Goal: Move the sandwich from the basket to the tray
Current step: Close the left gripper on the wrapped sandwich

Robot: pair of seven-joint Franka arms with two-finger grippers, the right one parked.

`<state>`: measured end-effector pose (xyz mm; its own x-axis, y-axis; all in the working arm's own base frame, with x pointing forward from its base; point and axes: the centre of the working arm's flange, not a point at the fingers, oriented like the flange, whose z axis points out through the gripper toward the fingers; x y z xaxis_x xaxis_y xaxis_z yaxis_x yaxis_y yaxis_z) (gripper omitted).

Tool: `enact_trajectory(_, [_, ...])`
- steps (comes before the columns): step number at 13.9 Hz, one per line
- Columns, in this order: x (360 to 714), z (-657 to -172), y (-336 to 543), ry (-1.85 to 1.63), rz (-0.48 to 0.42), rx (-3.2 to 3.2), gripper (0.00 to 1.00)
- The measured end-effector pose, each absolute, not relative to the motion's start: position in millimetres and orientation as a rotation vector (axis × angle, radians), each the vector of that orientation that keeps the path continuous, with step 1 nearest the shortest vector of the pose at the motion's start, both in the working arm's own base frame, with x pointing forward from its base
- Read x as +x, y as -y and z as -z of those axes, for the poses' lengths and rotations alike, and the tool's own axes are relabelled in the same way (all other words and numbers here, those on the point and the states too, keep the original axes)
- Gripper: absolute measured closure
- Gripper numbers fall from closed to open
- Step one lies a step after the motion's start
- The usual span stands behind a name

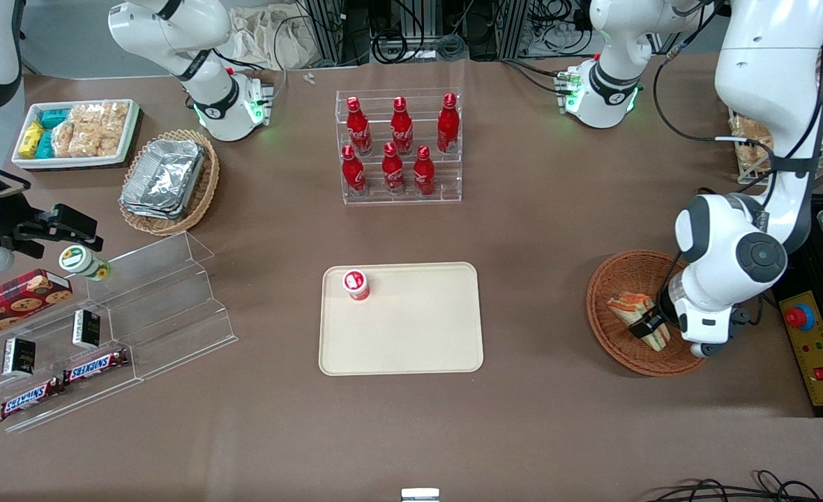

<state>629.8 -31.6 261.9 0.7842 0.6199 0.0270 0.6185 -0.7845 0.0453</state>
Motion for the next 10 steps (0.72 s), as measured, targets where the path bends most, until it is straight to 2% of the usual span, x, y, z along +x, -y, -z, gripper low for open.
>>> enact_trajectory(2, [624.9,-248.2,31.6,-1.020,-0.068,2.932,0.01])
enact_trajectory(4, [623.1,-243.5,31.7,-1.021,-0.065,2.932,0.13])
enact_trajectory(5, [623.3,-243.9,31.6,-1.021,-0.067,2.932,0.13])
enact_trajectory(6, [623.5,-244.3,31.6,-1.020,-0.070,2.931,0.21])
enact_trajectory(9, [624.2,-252.0,31.6,-1.019,-0.081,2.929,0.55])
enact_trajectory(10, [623.5,-259.4,31.5,-1.020,-0.074,2.932,0.62])
